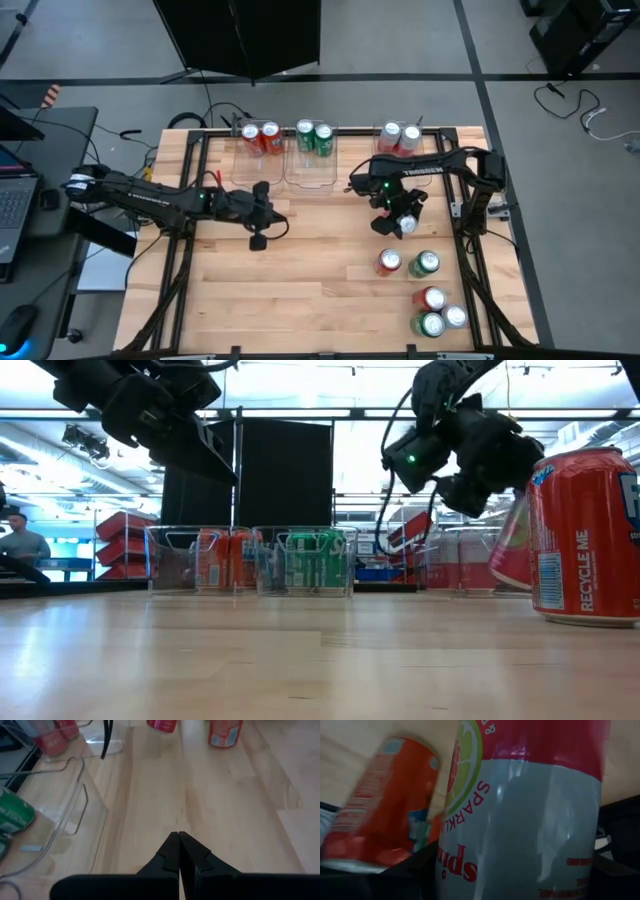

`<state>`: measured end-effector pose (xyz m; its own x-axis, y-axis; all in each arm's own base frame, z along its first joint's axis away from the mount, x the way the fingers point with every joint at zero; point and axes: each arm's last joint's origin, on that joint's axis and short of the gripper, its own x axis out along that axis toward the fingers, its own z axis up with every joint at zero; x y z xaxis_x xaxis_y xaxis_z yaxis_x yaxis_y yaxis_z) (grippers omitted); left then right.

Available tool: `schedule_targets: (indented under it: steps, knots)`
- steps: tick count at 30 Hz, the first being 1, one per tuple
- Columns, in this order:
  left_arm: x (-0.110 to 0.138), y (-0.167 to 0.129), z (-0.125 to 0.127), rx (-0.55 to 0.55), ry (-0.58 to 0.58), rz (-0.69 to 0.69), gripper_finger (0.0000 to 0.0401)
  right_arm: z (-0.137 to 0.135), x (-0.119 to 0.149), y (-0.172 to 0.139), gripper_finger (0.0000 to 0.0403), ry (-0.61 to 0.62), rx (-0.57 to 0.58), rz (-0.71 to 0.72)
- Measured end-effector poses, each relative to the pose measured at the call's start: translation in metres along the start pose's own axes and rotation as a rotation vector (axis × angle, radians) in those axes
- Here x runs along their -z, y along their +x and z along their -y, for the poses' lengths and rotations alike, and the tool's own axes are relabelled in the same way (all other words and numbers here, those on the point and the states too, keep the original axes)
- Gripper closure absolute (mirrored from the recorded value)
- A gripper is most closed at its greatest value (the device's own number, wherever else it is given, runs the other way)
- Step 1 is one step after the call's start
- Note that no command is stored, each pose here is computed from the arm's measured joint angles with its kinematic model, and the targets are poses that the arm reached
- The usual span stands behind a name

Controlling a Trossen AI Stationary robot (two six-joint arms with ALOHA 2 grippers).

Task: Sort soda cans
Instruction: Put the top pink white soda can into the right transparent bin

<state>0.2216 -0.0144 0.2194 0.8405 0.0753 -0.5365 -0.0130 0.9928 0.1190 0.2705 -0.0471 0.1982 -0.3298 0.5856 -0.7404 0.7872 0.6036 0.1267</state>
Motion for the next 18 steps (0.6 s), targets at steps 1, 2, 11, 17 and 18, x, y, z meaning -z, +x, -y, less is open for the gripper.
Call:
schedule_targets:
  steps: [1, 2, 11, 17, 18]
  knots:
    - [-0.0002, -0.0002, 0.0008, 0.003, 0.002, 0.002, 0.0401, 0.0011, -0.0005, 0.0022, 0.0119, 0.003, 0.002, -0.005]
    - [-0.0002, -0.0003, 0.0015, 0.006, 0.003, 0.002, 0.0401, 0.0019, -0.0014, 0.0041, 0.0119, 0.004, 0.003, -0.006]
    - [-0.0006, -0.0006, 0.0039, 0.015, 0.002, 0.006, 0.0401, 0.0042, -0.0068, 0.0119, 0.0098, -0.009, -0.005, 0.013]
    - [-0.0001, -0.0006, 0.0039, 0.015, 0.002, 0.001, 0.0401, 0.0039, -0.0075, 0.0116, 0.0049, -0.021, -0.01, 0.022]
    - [-0.0001, -0.0006, 0.0039, 0.015, 0.002, 0.001, 0.0401, 0.0039, -0.0076, 0.0115, 0.0049, -0.021, -0.011, 0.023]
